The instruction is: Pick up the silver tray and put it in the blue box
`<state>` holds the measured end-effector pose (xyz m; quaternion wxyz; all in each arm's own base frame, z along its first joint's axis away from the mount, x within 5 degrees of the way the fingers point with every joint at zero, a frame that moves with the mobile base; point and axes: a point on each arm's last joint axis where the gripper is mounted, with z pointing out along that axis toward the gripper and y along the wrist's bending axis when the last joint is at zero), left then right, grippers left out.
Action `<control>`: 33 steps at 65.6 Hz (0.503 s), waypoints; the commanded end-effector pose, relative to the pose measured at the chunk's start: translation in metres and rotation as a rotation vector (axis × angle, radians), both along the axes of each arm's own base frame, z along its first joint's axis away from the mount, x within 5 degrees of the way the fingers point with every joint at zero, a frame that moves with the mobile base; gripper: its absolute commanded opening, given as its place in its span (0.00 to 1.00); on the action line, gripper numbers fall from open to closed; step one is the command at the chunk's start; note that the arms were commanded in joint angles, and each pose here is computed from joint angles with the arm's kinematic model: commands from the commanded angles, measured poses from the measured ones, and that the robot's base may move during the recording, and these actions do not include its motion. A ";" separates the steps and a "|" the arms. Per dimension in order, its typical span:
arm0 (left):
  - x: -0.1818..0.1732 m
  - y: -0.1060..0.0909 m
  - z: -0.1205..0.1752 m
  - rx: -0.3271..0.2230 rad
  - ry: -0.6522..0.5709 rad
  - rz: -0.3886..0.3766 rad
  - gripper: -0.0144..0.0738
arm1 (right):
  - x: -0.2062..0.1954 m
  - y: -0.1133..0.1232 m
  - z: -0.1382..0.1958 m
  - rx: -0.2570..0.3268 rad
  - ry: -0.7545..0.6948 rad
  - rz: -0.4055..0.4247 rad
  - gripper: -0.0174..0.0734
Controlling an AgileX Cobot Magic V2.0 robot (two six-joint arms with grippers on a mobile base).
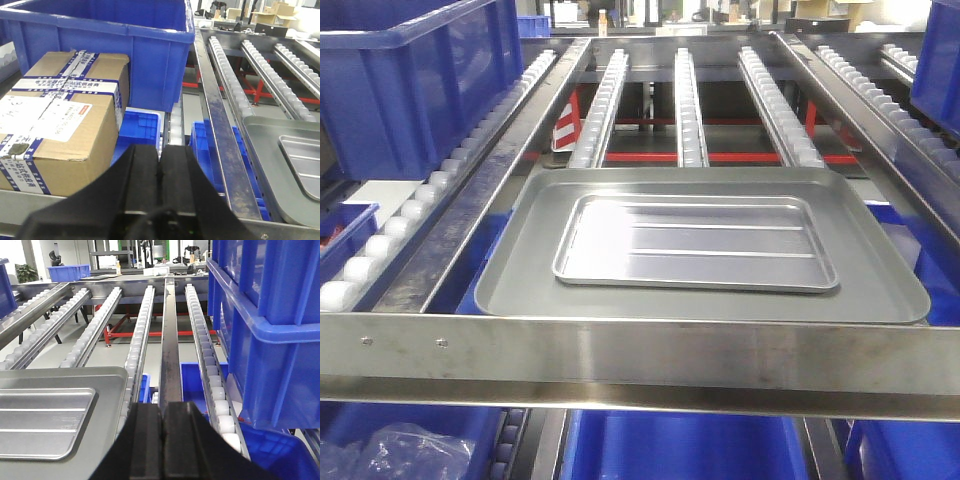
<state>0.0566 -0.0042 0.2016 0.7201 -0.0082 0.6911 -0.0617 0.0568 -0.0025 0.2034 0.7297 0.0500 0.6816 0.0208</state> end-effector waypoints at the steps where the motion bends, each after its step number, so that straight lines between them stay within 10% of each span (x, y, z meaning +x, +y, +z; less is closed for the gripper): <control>1: -0.003 0.001 0.010 -0.018 -0.108 0.002 0.04 | -0.003 0.001 0.009 -0.016 -0.122 0.006 0.25; 23: -0.022 0.001 0.084 -0.010 -0.229 -0.004 0.04 | -0.019 0.002 0.072 -0.024 -0.305 0.005 0.25; 33: -0.023 0.000 0.141 0.012 -0.072 -0.017 0.05 | -0.020 0.001 0.113 -0.021 -0.268 -0.003 0.25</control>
